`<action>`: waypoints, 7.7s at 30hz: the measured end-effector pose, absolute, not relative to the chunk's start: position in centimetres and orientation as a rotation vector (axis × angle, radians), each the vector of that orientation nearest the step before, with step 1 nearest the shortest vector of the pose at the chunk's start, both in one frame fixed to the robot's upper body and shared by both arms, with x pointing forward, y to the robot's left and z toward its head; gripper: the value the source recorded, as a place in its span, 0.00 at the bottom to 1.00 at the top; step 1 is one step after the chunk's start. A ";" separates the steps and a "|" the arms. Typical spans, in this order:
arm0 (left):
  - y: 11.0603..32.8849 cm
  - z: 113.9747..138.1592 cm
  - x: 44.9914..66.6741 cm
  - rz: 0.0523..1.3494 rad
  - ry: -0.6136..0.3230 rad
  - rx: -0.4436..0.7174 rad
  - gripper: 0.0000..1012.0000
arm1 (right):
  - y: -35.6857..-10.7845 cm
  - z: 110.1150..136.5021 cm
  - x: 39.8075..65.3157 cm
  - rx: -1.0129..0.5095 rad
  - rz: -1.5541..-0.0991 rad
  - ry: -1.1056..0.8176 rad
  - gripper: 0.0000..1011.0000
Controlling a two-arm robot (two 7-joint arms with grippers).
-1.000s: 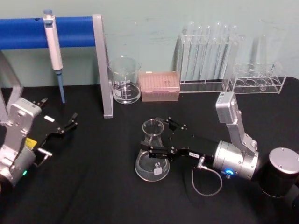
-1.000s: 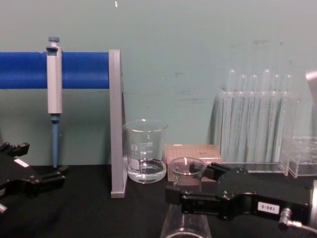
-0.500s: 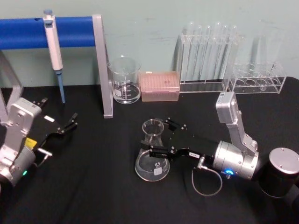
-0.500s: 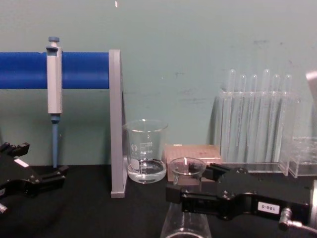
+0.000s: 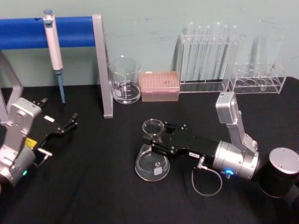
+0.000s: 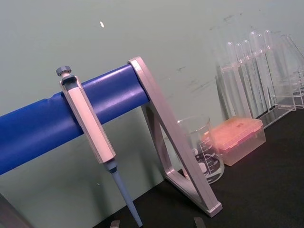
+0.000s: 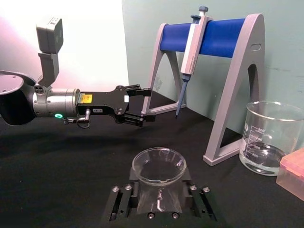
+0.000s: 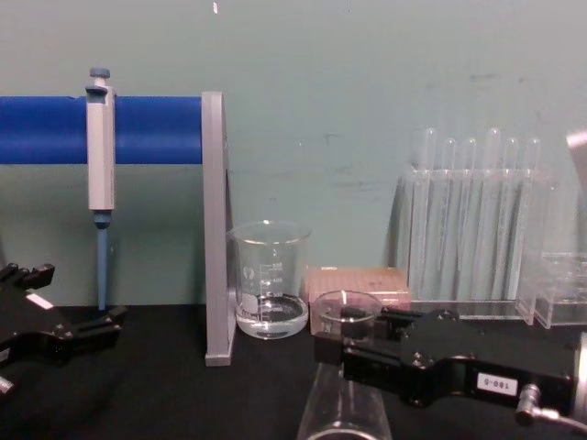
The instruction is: Grasp the erlenmeyer flask with one hand, shake it three times, then place it back.
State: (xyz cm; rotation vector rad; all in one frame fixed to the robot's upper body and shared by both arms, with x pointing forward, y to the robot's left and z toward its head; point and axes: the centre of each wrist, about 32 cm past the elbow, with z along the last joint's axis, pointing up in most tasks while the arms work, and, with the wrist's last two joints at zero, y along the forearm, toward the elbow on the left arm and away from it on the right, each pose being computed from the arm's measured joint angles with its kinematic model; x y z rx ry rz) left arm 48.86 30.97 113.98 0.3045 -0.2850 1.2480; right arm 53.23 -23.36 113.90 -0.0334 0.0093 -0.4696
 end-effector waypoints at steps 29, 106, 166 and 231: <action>31.0 114.0 48.9 1.248 -0.285 0.305 0.99 | -23.8 114.3 52.9 -0.002 -0.538 0.003 0.44; 31.0 114.0 48.9 1.248 -0.285 0.305 0.99 | -17.7 119.3 49.9 0.094 -0.680 -0.116 0.44; 31.0 114.0 48.9 1.248 -0.285 0.304 0.99 | -20.5 118.7 49.3 0.071 -0.704 -0.075 0.44; 31.0 114.0 48.9 1.248 -0.285 0.304 0.99 | -25.1 119.3 48.9 0.050 -0.998 -0.093 0.44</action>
